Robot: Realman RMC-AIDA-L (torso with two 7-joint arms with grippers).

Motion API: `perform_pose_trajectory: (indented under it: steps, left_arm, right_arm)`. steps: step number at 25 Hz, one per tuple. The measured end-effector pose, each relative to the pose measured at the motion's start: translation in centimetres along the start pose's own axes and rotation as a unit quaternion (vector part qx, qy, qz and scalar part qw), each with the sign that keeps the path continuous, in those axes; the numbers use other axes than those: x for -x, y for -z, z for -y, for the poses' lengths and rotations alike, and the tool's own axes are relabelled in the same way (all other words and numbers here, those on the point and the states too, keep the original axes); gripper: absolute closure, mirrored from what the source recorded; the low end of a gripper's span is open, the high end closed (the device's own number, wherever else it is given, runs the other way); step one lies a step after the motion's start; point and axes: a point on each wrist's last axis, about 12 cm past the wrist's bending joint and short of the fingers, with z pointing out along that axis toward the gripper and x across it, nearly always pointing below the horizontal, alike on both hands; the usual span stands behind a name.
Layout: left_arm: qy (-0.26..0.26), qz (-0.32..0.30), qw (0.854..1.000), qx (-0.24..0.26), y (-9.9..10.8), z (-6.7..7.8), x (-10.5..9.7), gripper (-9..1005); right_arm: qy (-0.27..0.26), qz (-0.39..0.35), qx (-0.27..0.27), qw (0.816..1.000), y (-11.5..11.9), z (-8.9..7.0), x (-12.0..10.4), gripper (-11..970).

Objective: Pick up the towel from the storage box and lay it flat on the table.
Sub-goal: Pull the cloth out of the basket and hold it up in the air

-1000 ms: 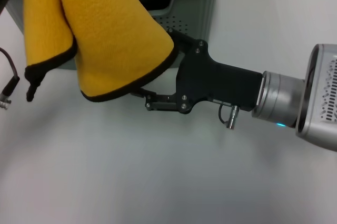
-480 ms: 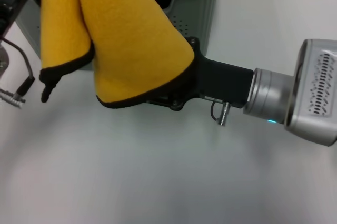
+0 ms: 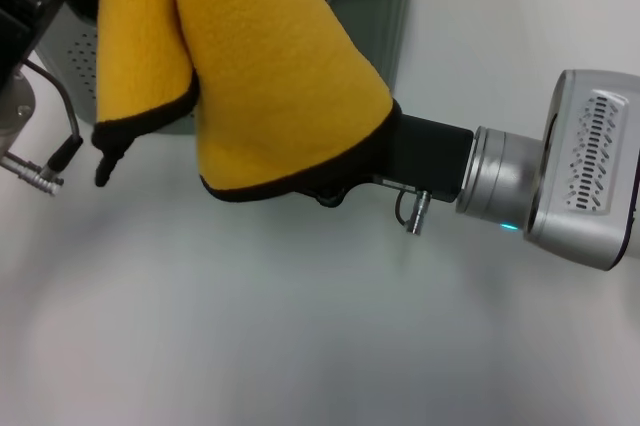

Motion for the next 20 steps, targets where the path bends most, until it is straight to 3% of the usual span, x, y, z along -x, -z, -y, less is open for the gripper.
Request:
perform_pose_trajectory:
  steps: [5,10,20]
  left_arm:
    - [-0.004,0.002,1.0,0.001,0.02,-0.03,0.12,987]
    - [-0.007,0.003,1.0,0.003,0.05,-0.08,0.2,986]
    - [-0.018,0.01,1.0,0.016,0.53,-0.06,0.28,985]
  right_arm:
    - [0.001,0.0,0.001,1.0,0.0,-0.02,-0.01,375]
    - [0.001,0.006,0.003,1.0,0.15,-0.16,0.07,596]
    - [-0.004,0.023,0.012,1.0,0.67,-0.77,0.23,643]
